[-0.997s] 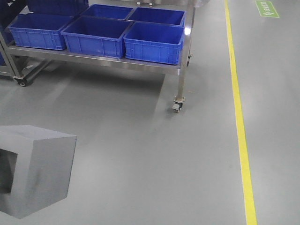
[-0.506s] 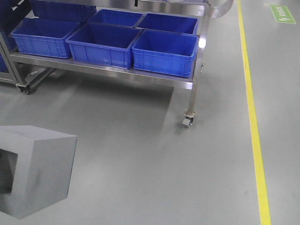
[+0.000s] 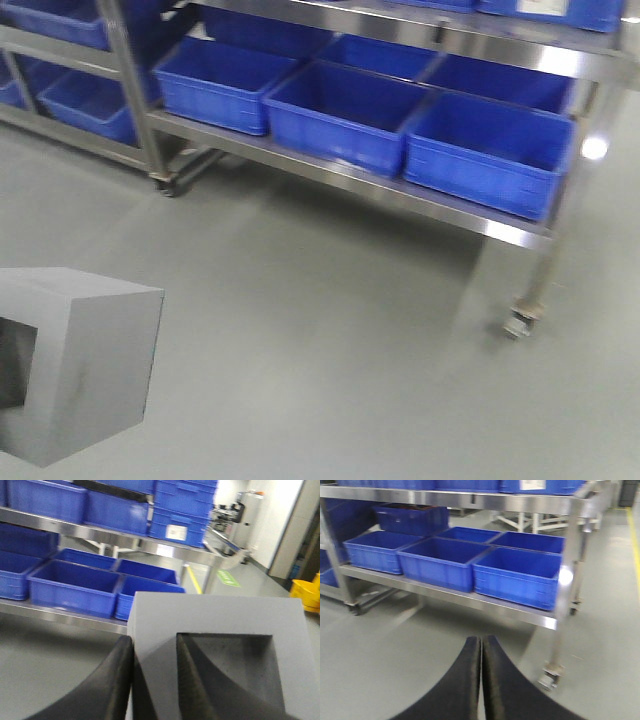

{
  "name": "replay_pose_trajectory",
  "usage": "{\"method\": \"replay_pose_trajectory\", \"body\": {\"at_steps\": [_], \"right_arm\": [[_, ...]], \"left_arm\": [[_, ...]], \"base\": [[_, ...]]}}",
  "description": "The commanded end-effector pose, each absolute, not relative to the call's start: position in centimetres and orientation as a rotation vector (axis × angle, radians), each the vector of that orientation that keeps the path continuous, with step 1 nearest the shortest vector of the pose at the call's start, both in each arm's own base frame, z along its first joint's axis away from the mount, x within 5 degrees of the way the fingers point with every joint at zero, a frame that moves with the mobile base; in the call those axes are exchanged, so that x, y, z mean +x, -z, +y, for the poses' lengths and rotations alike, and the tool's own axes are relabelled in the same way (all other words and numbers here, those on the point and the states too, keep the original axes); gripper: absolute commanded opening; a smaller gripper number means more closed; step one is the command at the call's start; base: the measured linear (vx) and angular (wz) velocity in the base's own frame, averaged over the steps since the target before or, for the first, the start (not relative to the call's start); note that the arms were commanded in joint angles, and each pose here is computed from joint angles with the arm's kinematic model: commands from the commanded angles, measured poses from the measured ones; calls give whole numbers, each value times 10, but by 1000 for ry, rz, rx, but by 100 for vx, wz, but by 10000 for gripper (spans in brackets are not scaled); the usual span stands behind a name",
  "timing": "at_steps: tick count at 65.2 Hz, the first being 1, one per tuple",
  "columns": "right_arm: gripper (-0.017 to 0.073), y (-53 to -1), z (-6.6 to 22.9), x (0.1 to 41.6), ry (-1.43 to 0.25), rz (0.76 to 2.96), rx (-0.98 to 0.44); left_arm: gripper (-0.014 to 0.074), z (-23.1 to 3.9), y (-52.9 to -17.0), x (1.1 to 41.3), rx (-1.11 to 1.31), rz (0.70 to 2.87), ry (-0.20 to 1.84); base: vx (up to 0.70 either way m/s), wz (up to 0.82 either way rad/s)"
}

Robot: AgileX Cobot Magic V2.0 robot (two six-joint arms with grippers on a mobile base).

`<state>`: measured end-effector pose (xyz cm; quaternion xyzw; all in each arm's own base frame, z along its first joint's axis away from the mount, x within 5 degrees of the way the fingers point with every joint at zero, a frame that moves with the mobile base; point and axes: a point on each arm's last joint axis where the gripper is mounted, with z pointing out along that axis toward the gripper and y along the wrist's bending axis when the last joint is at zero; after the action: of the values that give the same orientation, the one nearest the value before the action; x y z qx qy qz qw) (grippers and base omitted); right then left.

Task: Sort gray base to blue bin
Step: 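Drive the base away from the table holding the block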

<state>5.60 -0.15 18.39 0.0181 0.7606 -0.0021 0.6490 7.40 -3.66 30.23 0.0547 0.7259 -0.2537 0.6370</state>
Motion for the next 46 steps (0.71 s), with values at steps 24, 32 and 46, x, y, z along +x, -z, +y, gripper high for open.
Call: {"method": "replay_pose_trajectory", "body": {"at_steps": [24, 32, 46], "right_arm": [[-5, -189, -2, 58, 24, 1676, 26], [-5, -189, -2, 58, 24, 1676, 26], [-5, -189, -2, 58, 24, 1676, 26]], "left_arm": [[-6, -34, -322, 75, 76, 1535, 603], [-6, -34, -322, 75, 76, 1535, 603], [-6, -34, -322, 75, 77, 1536, 603]], "base": [[29, 62], [30, 54], [33, 42]]}}
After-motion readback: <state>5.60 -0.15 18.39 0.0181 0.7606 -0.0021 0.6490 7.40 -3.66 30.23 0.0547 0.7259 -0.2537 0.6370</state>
